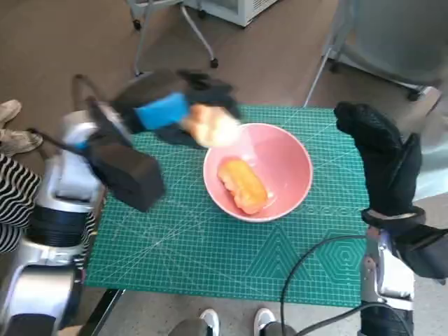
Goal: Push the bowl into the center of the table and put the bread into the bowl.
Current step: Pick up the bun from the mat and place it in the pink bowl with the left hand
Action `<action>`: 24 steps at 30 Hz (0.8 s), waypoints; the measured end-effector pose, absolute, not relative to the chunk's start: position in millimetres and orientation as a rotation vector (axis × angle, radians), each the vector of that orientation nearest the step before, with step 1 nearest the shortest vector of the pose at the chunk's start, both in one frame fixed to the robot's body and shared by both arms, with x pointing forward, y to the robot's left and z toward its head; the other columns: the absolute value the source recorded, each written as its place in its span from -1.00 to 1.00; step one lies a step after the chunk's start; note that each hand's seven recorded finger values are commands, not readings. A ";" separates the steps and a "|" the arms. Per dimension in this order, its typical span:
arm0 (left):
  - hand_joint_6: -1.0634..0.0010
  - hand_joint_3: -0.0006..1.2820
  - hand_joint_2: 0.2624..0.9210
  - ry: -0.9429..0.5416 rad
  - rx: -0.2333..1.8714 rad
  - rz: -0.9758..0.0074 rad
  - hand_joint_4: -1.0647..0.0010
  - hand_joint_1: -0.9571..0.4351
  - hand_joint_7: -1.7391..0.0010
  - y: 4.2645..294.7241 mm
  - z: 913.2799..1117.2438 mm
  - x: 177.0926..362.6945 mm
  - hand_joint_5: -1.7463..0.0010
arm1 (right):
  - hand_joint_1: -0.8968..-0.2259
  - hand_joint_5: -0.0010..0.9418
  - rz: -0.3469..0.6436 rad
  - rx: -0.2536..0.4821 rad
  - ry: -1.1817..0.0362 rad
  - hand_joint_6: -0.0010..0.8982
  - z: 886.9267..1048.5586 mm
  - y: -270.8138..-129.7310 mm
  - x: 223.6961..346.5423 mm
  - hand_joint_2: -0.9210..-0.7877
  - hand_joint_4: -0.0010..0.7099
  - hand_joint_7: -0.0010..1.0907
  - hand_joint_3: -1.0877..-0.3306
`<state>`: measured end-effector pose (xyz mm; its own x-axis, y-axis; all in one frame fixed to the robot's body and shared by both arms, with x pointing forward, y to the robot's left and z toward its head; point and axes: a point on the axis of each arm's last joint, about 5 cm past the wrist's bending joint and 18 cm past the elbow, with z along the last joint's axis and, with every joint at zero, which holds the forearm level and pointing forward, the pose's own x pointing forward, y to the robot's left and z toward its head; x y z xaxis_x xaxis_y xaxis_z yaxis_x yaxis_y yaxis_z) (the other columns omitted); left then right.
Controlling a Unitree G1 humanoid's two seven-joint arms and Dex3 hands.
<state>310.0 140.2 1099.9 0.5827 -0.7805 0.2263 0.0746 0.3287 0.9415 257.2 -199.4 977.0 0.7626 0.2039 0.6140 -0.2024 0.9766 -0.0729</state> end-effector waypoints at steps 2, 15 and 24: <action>-0.37 -0.98 0.89 -0.801 1.096 -0.657 -0.65 0.38 -0.20 130.1 1100.5 312.6 -0.12 | -0.38 -0.99 0.222 -0.002 -0.667 -0.79 976.9 -199.3 257.0 -1.00 -0.41 -0.05 -0.18; -0.25 -0.98 0.96 -0.785 1.078 -0.791 -0.56 0.38 -0.30 78.7 1073.4 334.4 -0.15 | -0.42 -0.98 0.217 -0.007 -0.679 -0.78 978.4 -200.9 254.2 -1.00 -0.40 -0.05 -0.16; -0.14 -0.92 1.00 -0.648 1.173 -0.868 -0.41 0.37 -0.32 62.3 1047.7 342.9 -0.30 | -0.38 -0.99 0.199 -0.010 -0.677 -0.79 976.1 -204.5 249.5 -1.00 -0.39 -0.05 -0.15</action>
